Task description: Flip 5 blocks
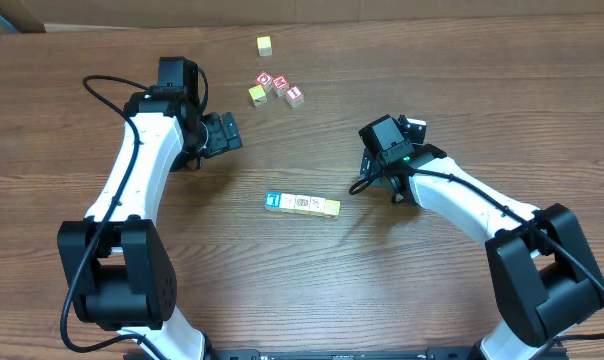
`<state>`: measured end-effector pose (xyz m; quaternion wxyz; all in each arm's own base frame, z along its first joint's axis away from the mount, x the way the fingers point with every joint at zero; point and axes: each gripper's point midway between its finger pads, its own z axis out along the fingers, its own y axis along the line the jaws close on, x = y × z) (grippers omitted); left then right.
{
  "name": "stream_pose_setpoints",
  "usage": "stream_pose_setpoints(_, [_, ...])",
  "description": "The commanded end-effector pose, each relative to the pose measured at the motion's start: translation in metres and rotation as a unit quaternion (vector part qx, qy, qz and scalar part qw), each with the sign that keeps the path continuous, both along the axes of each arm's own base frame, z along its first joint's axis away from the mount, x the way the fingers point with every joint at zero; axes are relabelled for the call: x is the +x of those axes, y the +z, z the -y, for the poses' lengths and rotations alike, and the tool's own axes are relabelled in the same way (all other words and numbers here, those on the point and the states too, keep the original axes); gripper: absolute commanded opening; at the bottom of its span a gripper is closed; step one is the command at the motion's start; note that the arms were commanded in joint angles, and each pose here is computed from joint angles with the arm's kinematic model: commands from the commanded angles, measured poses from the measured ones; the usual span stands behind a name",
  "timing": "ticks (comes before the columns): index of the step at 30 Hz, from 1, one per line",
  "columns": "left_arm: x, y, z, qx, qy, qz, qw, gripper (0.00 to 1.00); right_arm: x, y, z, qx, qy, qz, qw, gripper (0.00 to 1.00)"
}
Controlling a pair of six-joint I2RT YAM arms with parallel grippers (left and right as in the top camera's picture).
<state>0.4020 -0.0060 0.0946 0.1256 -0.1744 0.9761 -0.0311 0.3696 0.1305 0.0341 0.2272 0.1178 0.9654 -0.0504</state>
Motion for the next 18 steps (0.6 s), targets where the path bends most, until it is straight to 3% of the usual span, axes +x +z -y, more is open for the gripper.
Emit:
stream_pose_setpoints(1, [0.003,0.001,0.000,-0.003,0.003,0.002,1.000,1.00,0.002,0.001,0.003,-0.006,-0.001,0.005,1.000,1.00])
stream_pose_setpoints(15, [0.003,0.001,0.000,-0.002,0.003,0.002,1.000,0.99,0.002,0.001,0.003,-0.006,-0.001,0.005,1.000,1.00])
stream_pose_setpoints(18, [0.028,0.010,-0.019,0.054,0.010,0.057,0.997,1.00,0.002,0.001,0.003,-0.006,-0.001,0.005,1.000,1.00])
